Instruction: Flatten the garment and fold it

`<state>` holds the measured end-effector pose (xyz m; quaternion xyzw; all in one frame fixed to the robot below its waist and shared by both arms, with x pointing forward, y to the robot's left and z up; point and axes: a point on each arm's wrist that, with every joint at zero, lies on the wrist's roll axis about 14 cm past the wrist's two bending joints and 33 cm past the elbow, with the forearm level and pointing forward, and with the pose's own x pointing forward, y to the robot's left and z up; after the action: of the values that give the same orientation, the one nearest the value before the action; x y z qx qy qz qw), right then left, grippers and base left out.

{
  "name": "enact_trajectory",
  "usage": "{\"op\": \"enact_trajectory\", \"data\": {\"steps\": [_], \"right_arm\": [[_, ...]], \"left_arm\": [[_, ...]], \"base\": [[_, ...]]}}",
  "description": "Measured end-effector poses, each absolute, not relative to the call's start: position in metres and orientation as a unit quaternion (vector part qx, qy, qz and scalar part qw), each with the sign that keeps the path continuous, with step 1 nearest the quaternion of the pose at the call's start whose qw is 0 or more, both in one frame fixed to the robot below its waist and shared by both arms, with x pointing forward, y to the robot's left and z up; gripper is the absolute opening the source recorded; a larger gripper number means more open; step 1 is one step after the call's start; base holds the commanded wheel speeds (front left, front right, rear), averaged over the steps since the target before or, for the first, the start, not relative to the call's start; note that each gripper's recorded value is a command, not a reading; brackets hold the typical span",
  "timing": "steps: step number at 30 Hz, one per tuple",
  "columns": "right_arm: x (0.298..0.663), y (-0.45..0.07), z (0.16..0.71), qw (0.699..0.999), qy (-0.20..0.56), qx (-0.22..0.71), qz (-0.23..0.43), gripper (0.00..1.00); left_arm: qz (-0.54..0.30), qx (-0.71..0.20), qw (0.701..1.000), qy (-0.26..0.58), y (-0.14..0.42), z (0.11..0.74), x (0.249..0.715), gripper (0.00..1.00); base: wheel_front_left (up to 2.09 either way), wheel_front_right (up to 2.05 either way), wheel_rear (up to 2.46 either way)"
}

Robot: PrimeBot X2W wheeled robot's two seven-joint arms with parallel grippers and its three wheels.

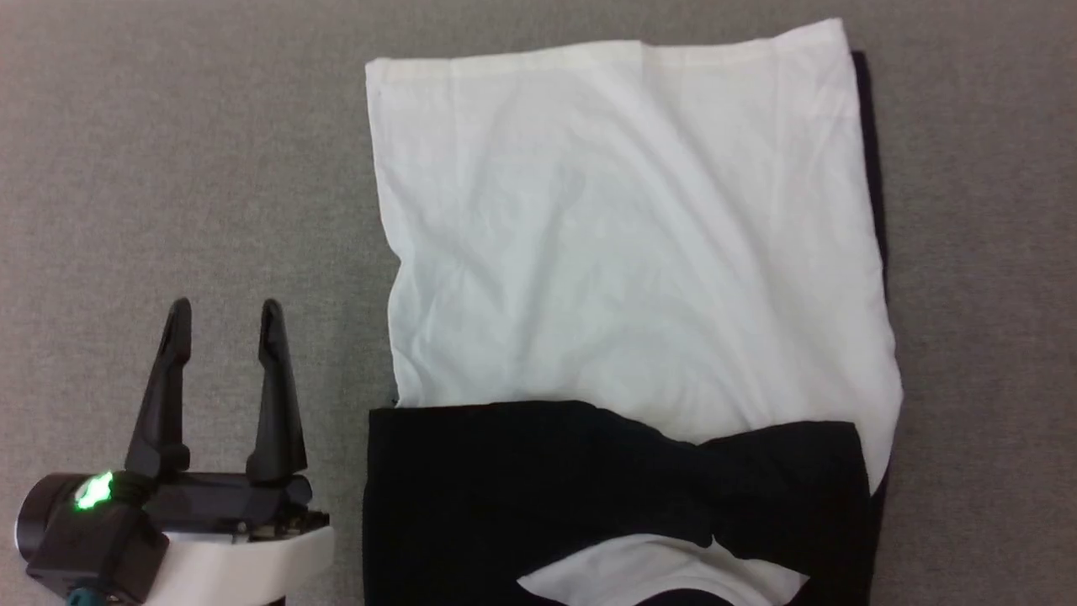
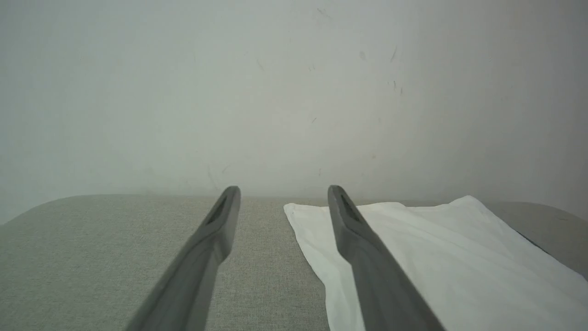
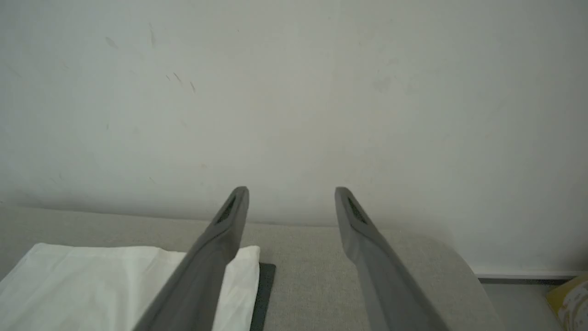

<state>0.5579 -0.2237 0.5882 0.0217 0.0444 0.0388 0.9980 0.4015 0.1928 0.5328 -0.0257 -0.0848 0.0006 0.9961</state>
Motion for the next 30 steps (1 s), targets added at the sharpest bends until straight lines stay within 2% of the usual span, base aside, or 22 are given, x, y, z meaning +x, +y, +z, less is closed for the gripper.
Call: {"op": "enact_trajectory", "data": {"steps": [5,15,23,30], "right_arm": [[0.587,-0.234,0.528,0.985,0.172,0.004,0.014,1.0],[0.613,-0.222,0.441,0.953,0.3,-0.036,0.021,1.0],[0.619,-0.204,0.391,0.934,0.35,-0.05,0.049,1.0],[0.62,-0.195,0.371,0.926,0.368,-0.05,0.064,1.0]], "left_arm": [[0.001,-0.023,0.997,-0.068,0.195,0.517,0.414,1.0],[0.005,-0.021,0.999,-0.036,0.197,0.485,0.43,1.0],[0.014,-0.014,1.0,-0.011,0.204,0.464,0.437,1.0],[0.018,-0.016,1.0,0.008,0.207,0.45,0.436,1.0]], "base": [[0.0,0.0,0.0],[0.0,0.0,0.0],[0.0,0.0,0.0],[0.0,0.0,0.0]]}}
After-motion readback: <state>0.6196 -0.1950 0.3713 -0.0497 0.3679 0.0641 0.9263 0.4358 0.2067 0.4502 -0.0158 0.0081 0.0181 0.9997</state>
